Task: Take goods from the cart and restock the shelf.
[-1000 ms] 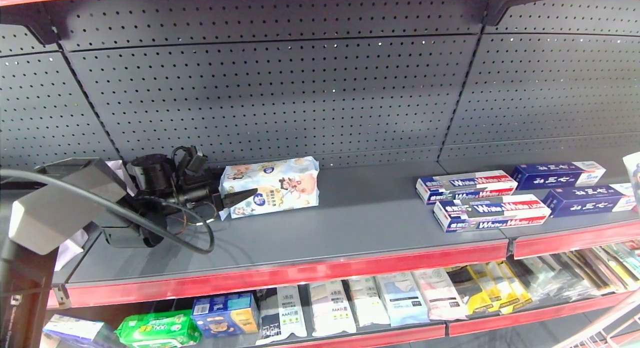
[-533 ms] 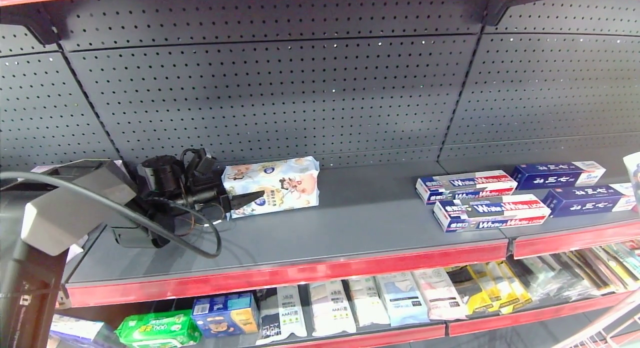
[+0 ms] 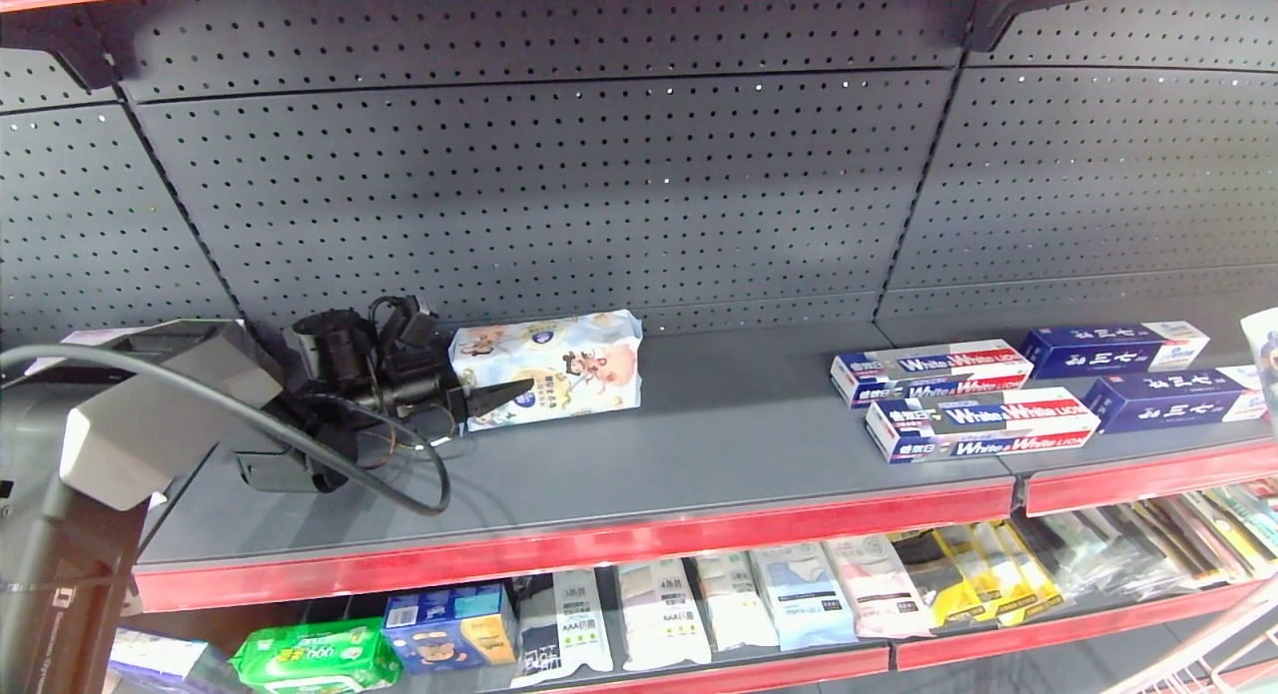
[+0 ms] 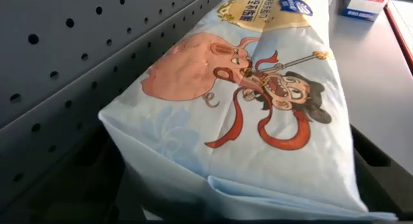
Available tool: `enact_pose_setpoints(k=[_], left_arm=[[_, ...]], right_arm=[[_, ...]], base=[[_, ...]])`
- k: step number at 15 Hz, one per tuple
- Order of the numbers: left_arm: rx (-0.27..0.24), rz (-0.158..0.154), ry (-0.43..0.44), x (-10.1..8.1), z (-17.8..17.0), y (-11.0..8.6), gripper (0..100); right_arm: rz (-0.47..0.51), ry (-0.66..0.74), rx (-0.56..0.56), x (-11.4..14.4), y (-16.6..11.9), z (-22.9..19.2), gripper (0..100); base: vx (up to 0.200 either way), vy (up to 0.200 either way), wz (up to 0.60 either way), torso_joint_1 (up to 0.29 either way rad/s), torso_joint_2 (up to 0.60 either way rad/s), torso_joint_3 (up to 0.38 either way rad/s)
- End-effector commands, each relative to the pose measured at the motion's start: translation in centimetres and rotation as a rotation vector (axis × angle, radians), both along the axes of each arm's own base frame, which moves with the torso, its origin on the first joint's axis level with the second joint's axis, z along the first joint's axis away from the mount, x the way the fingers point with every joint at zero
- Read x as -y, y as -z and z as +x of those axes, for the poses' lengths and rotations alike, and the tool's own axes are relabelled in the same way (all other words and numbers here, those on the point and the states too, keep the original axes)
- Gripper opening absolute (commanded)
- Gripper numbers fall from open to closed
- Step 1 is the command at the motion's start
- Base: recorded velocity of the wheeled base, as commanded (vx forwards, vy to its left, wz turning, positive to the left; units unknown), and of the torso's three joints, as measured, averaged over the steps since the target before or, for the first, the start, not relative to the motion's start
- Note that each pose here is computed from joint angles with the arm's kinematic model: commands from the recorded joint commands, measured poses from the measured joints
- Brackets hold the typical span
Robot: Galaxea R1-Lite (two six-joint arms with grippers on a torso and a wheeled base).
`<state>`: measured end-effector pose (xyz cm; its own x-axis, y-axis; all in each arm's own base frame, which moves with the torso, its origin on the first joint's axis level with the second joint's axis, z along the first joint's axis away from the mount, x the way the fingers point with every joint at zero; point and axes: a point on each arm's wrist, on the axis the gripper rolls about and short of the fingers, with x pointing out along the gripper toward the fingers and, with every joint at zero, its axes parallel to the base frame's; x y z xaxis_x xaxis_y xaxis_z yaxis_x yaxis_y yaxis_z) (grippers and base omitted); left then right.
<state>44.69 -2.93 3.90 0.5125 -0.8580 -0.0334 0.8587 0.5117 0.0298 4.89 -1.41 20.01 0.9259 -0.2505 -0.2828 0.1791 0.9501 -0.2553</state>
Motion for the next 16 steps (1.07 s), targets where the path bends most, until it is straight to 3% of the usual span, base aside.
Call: enact_pose_setpoints(k=[1,2,8,11,14,16], left_arm=[[0.0,0.0,0.001,0.0,0.0,0.1,100],[0.001,0.0,-0.005,0.0,0.1,0.3,0],[-0.022,-0.001,-0.048,0.0,-1.0,0.1,0],[-0.054,-0.029,-0.036,-0.1,-3.2,-1.0,0],[-0.021,-0.052,-0.016,-0.2,-4.5,-2.0,0],[-0.047,-0.071,-0.003,-0.2,-5.7,-3.0,0]], right_arm=[[0.0,0.0,-0.002,0.0,0.0,0.0,0],[0.0,0.0,-0.003,0.0,0.1,0.0,0],[0.003,0.0,-0.012,0.0,0.2,0.1,0],[0.007,-0.006,-0.02,0.1,0.3,0.3,0],[0.01,-0.012,-0.029,0.1,0.4,0.4,0],[0.012,-0.013,-0.032,0.1,0.4,0.5,0]], base=[[0.0,0.0,0.0,0.0,0.0,0.0],[0.0,0.0,0.0,0.0,0.0,0.0],[0.0,0.0,0.0,0.0,0.0,0.0],[0.0,0.0,0.0,0.0,0.0,0.0],[0.0,0.0,0.0,0.0,0.0,0.0],[0.0,0.0,0.0,0.0,0.0,0.0]])
